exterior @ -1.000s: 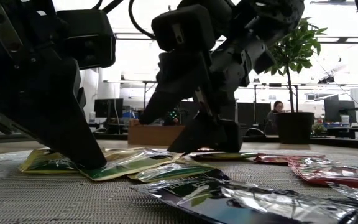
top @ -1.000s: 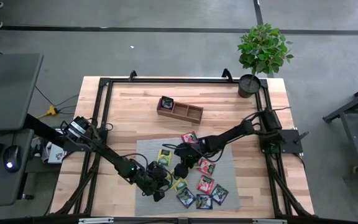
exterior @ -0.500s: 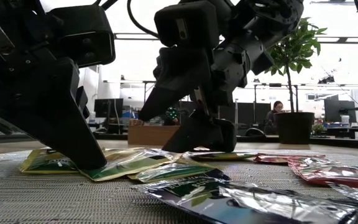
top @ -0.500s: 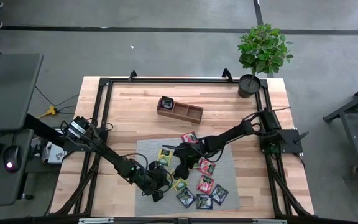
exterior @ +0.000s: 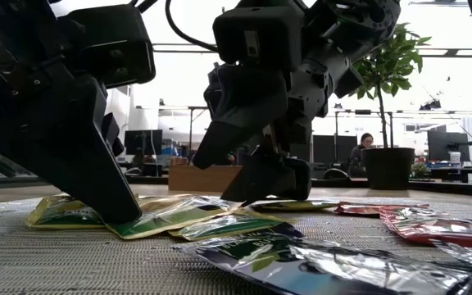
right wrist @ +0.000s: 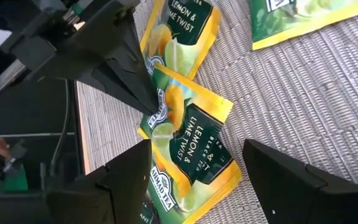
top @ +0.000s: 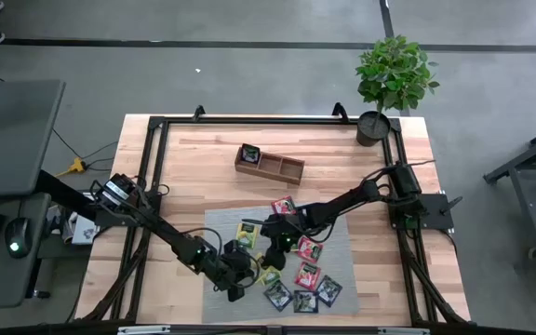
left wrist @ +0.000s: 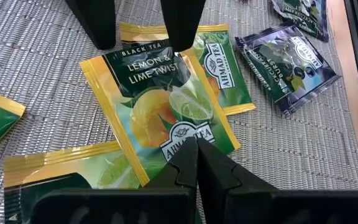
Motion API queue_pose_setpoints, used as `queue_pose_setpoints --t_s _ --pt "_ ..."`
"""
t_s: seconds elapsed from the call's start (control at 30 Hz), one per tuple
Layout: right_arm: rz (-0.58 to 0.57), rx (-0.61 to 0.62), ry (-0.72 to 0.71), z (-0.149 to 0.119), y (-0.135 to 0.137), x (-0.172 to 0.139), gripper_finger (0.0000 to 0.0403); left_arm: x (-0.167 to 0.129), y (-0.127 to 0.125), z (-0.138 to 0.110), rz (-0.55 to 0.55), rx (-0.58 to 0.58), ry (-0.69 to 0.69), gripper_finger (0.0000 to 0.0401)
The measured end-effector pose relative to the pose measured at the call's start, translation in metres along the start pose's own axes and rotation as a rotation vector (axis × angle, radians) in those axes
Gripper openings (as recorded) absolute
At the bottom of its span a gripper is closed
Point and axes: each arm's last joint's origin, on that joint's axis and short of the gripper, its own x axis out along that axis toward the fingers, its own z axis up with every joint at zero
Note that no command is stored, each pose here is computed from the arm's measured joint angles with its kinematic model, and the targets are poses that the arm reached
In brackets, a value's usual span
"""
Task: Pick & Place Tea
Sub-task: Put the yellow tea bag into the middle section of the wooden organizer
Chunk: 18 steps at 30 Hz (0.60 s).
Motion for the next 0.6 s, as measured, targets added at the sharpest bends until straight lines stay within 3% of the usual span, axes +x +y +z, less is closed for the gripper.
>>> queue_pose_setpoints --t_s 0.2,0.6 --pt "0.012 -0.064 0.015 0.0 -0.001 0.0 0.0252 0.0 -0.001 0.0 -0.035 0.063 0.026 0.0" --pt "0.082 -0.036 0.063 -0.001 -0.007 0.009 0.0252 0.006 0.009 0.013 -0.075 0.095 0.048 0.0"
